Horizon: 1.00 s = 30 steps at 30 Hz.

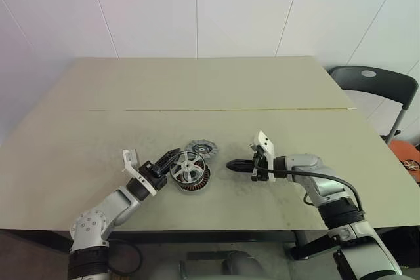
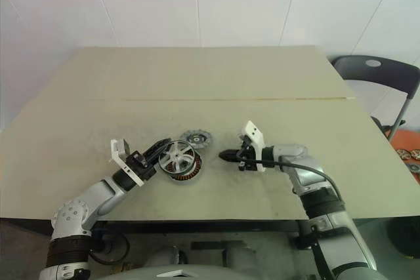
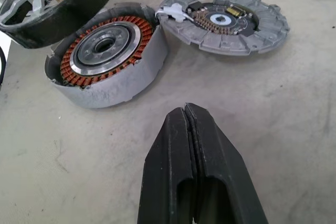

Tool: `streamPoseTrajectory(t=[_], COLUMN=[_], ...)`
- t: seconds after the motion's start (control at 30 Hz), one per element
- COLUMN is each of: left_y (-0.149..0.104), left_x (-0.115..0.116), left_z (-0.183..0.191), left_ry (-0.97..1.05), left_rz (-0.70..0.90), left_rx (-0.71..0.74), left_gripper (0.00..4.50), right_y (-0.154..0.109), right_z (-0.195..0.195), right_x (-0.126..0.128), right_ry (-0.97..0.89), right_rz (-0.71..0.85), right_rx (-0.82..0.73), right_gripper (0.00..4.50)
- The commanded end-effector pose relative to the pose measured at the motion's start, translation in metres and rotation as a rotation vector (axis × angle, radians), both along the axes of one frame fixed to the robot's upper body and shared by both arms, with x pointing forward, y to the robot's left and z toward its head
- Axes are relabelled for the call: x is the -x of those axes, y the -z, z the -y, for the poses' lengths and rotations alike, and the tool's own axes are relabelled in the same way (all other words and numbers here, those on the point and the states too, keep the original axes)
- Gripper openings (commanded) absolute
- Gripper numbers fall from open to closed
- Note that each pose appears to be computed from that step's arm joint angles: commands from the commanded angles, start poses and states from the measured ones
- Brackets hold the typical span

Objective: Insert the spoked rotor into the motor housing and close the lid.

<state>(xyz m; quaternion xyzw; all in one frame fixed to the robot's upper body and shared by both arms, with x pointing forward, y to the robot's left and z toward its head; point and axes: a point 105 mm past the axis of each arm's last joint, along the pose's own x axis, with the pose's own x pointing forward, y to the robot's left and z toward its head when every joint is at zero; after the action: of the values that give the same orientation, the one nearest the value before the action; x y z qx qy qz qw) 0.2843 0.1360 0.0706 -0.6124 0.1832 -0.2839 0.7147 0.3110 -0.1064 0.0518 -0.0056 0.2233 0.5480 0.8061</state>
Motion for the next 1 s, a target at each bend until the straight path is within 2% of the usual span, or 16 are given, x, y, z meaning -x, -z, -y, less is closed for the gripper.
streamPoseTrajectory(t=[0.03,0.9,0.97,1.0], left_y=[0.0029,0.0116,0.0124,0.0125], left_x=[0.0003,-0.007,-0.0068,-0.0066], left_z=[0.0044,0.0101,0.011,0.0116], left_ry=[0.021,0.027,0.032,0.035], left_rz=[-0.002,-0.022,-0.022,-0.021], left_rx=[0.002,-0.022,-0.038,-0.046], left_gripper=[0.48,0.48,1.24,1.48], right_y=[-0.0152,-0.0183,-0.0184,-0.0184], right_z=[-0.0028,-0.0042,-0.0042,-0.0041], right_x=[-0.0035,-0.0038,-0.0038,-0.0039], right_ry=[-0.002,0.0,0.001,0.001], right_rz=[0.056,0.066,0.068,0.069], right_rx=[-0.029,-0.032,-0.03,-0.029], right_gripper=[0.0,0.0,0.0,0.0])
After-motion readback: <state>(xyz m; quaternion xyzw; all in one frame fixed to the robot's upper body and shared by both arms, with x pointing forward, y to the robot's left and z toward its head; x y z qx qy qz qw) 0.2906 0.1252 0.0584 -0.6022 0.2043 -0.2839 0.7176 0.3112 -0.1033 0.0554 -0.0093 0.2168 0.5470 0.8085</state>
